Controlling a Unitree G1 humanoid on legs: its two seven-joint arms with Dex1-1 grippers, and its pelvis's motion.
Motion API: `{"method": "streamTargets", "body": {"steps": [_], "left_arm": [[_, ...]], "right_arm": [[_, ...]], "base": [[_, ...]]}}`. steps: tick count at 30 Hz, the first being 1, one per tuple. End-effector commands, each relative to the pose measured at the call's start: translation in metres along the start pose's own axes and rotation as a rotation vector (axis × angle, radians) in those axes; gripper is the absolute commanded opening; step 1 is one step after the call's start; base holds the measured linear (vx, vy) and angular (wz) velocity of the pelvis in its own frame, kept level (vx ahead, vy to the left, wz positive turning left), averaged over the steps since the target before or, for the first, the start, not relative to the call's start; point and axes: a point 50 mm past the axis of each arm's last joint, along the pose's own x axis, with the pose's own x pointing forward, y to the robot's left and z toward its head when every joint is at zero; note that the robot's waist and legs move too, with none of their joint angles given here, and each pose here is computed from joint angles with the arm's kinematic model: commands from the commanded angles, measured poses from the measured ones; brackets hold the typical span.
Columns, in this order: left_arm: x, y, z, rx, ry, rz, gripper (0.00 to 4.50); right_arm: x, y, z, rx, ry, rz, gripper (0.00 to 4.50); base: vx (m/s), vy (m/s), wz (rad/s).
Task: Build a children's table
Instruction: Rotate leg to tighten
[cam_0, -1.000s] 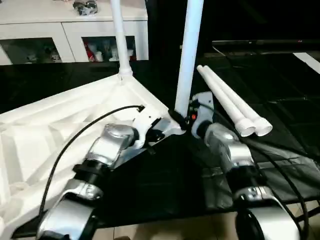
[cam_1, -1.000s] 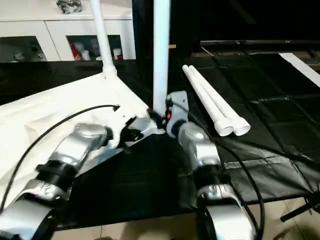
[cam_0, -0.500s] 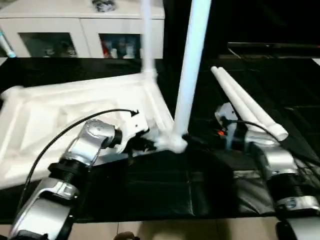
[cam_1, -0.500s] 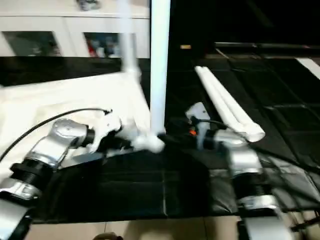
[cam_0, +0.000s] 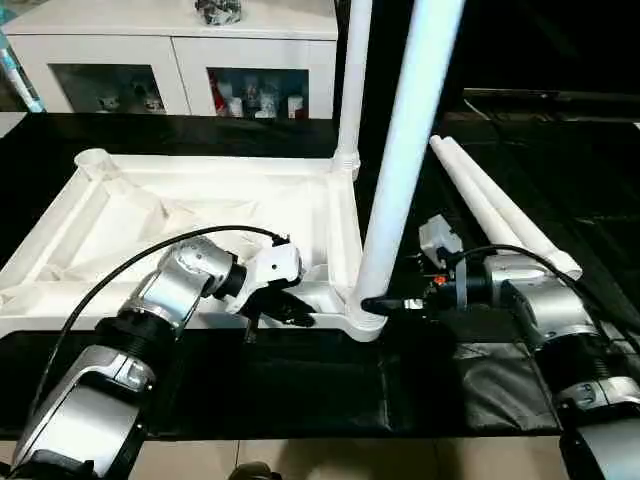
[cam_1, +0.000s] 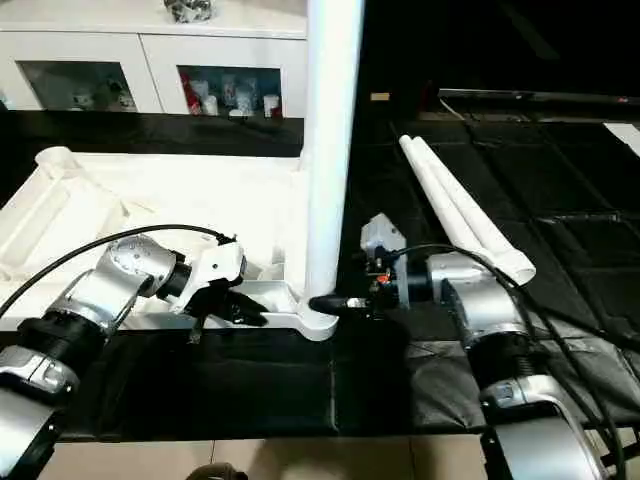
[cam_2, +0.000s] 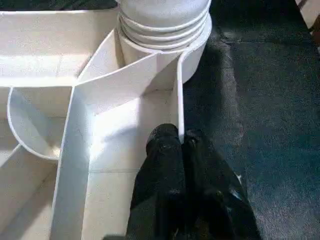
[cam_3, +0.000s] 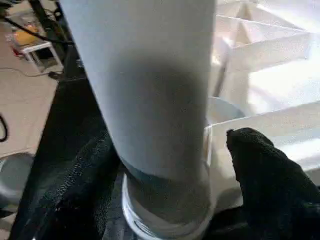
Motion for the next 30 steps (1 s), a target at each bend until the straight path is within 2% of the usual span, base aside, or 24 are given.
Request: {"method": "streamTargets", "body": {"steps": [1,4,5,11,16,19,24,27,30], "left_arm": [[0.001,0.003,0.015,0.081,0.003,-0.035,0.00],[0.001,0.004,0.015,0.082,0.001,-0.029,0.00],[0.001,0.004,0.015,0.083,0.001,-0.028,0.00],[0.001,0.006,0.013,0.084,0.003,-0.018,0.00],[0.001,0.007,0.012,0.076,0.003,-0.001,0.00],[0.001,0.012,0.010,0.027,-0.001,0.064,0.00],[0.003,0.021,0.014,-0.089,-0.070,0.192,0.00],[0.007,0.028,0.017,-0.199,-0.101,0.311,0.00],[0.017,0.036,0.031,-0.305,-0.171,0.428,0.00]], "right_arm": [[0.002,-0.001,0.008,-0.023,0.004,0.037,3.16],[0.004,0.000,0.007,-0.016,0.002,0.063,3.05],[0.004,0.001,0.007,-0.014,0.002,0.069,2.83],[0.006,0.002,0.004,0.002,0.000,0.103,2.31],[0.006,0.003,0.003,0.010,0.001,0.119,2.10],[0.008,0.005,0.000,0.020,-0.015,0.106,2.04],[0.018,-0.001,-0.006,0.066,-0.047,-0.085,2.02],[0.033,-0.009,-0.011,0.135,-0.063,-0.297,2.00],[0.061,-0.013,-0.014,0.219,-0.072,-0.487,1.99]], "base": [[0.000,0.000,0.00],[0.000,0.000,0.00],[0.000,0.000,0.00],[0.000,0.000,0.00],[0.000,0.000,0.00],[0.000,0.000,0.00],[0.000,0.000,0.00],[0.000,0.000,0.00],[0.000,0.000,0.00]]}}
